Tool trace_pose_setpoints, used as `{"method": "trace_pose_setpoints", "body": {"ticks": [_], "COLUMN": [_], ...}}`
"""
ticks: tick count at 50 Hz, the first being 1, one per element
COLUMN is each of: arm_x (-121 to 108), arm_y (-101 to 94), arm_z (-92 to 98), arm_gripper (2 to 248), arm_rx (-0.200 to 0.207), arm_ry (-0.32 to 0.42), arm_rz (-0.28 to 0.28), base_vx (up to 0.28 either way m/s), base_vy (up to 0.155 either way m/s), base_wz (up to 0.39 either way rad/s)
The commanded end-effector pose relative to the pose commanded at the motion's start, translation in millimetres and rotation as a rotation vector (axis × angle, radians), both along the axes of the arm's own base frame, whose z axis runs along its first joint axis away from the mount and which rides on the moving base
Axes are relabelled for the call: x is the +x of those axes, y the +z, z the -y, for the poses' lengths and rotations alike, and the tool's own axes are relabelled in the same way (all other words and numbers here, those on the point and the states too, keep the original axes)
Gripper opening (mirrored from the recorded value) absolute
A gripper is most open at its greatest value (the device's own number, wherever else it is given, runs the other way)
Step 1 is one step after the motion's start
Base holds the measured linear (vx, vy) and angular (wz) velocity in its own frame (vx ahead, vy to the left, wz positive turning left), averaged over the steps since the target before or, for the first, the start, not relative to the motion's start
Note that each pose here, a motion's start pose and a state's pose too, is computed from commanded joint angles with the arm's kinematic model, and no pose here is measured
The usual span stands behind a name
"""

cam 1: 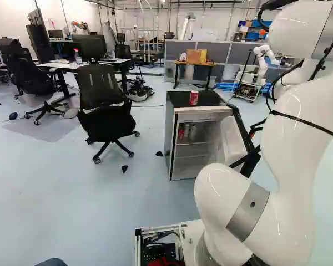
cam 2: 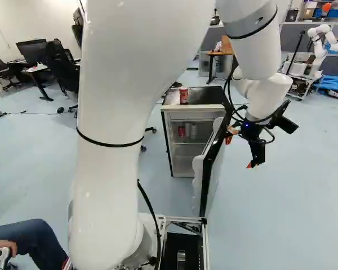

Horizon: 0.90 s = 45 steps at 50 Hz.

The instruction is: Grab a drink from the fridge

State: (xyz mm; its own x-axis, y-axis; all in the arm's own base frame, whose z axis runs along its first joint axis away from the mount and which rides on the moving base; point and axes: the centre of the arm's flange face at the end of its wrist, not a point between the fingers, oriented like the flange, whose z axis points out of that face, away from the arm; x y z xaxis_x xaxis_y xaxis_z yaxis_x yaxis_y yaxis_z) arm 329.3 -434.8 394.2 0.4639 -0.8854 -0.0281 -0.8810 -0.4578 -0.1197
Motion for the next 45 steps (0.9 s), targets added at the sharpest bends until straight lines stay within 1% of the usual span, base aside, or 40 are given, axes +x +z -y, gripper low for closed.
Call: {"method": "trace_pose_setpoints", "body": {"ticks": [19,45], "arm_x": [-10,-5], "arm_y": [-1.4,-3.1], "arm_z": [-35.2,-84.7], "arm_gripper": [247,247], "arm_rx": [0.024,0.045], "arm_ry": [0.025,0.096], "arm_rz": [-0.018,-0.036], "base_vx": [0.000,0.000], "base_vy": [0.000,0.000], "base_wz": [0.000,0.000]}}
